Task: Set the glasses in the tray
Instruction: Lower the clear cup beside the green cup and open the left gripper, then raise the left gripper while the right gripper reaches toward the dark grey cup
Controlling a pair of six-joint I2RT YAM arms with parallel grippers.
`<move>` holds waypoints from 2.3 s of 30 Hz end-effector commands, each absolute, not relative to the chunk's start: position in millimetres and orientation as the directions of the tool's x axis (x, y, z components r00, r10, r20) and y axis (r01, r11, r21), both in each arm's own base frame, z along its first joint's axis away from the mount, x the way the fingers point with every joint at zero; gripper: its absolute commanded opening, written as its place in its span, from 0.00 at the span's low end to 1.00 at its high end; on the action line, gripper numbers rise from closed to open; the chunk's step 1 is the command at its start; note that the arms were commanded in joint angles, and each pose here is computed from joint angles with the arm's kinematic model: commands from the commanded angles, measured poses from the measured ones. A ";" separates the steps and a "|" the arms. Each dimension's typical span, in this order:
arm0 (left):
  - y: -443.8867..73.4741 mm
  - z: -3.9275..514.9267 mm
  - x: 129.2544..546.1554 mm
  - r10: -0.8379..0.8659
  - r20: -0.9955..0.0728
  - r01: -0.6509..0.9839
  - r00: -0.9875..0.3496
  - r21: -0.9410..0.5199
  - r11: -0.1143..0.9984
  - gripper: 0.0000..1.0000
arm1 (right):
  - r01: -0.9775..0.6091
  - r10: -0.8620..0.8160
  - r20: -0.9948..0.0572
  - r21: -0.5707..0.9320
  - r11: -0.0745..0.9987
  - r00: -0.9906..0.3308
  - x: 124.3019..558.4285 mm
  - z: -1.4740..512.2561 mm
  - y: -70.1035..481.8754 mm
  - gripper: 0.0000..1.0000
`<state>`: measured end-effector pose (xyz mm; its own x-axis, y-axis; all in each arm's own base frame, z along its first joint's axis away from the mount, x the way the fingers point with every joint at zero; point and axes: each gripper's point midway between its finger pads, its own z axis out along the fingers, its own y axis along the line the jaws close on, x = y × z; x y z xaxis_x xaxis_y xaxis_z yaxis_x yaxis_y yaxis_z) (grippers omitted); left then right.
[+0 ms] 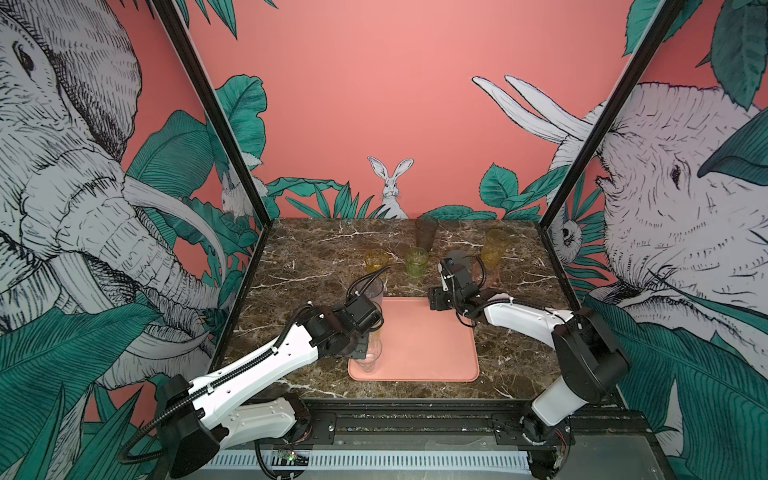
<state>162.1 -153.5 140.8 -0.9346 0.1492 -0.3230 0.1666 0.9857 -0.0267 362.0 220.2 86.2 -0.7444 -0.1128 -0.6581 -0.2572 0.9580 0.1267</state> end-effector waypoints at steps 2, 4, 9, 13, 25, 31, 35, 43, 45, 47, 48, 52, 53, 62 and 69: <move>-150.0 150.1 163.9 0.137 -0.353 0.157 -0.925 -0.027 0.987 0.31 | -0.255 -0.104 -0.683 0.124 0.959 -0.723 370.5 97.7 220.9 0.77; -147.2 152.9 164.2 0.141 -0.363 0.158 -0.921 -0.019 0.987 0.36 | -0.252 -0.106 -0.686 0.116 0.961 -0.720 369.5 97.5 218.5 0.77; -144.0 172.7 169.3 0.154 -0.416 0.176 -0.896 -0.014 0.984 0.50 | -0.253 -0.095 -0.713 0.119 0.960 -0.694 368.9 115.4 216.1 0.77; -140.8 189.6 175.1 0.175 -0.455 0.192 -0.873 0.010 0.981 0.64 | -0.243 -0.090 -0.718 0.113 0.963 -0.690 367.3 130.3 212.6 0.77; -135.0 244.4 203.1 0.228 -0.587 0.229 -0.777 0.073 0.971 0.81 | -0.187 -0.051 -0.736 0.105 0.977 -0.675 347.7 215.7 188.1 0.77; -120.5 264.1 213.8 0.226 -0.670 0.190 -0.707 0.128 0.973 0.86 | -0.187 -0.020 -0.747 0.140 0.972 -0.664 347.3 253.5 190.9 0.77; -112.8 269.5 215.4 0.222 -0.712 0.176 -0.666 0.140 0.974 0.91 | -0.200 -0.015 -0.760 0.152 0.968 -0.650 351.6 279.0 196.1 0.77; -76.7 279.6 216.0 0.247 -0.782 0.087 -0.573 0.242 0.966 1.00 | -0.207 -0.069 -0.787 0.076 0.975 -0.614 373.1 307.0 199.3 0.80; -67.0 282.5 216.7 0.251 -0.803 0.057 -0.540 0.263 0.963 1.00 | -0.206 -0.088 -0.795 0.047 0.977 -0.600 382.2 314.7 199.5 0.80; -61.6 283.7 218.8 0.257 -0.823 0.040 -0.506 0.275 0.961 1.00 | -0.205 -0.104 -0.800 0.024 0.979 -0.591 391.2 320.3 199.6 0.81; -59.5 284.6 220.0 0.260 -0.834 0.033 -0.487 0.280 0.959 1.00 | -0.204 -0.109 -0.803 0.016 0.979 -0.586 395.6 323.4 199.7 0.81; -48.0 281.2 225.7 0.290 -0.852 -0.024 -0.435 0.333 0.943 0.99 | -0.197 -0.127 -0.812 -0.014 0.980 -0.570 415.8 321.9 200.8 0.83; -44.7 280.7 226.9 0.298 -0.855 -0.045 -0.425 0.348 0.936 1.00 | -0.193 -0.127 -0.810 -0.018 0.981 -0.573 421.5 320.3 200.6 0.83; -43.8 270.1 239.6 0.374 -0.843 -0.078 -0.386 0.434 0.898 0.99 | -0.152 -0.081 -0.792 0.015 0.988 -0.605 473.6 304.3 197.2 0.83; -45.3 264.3 244.2 0.412 -0.811 -0.073 -0.415 0.481 0.873 0.99 | -0.125 -0.035 -0.785 0.053 0.991 -0.618 510.1 295.0 201.0 0.83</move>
<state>241.9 -49.2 260.2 -0.4237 0.4068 -0.8093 -0.0414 0.8838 0.4659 502.7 200.3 282.8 -0.6337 -0.0639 -0.7710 -0.1286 0.9914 0.0235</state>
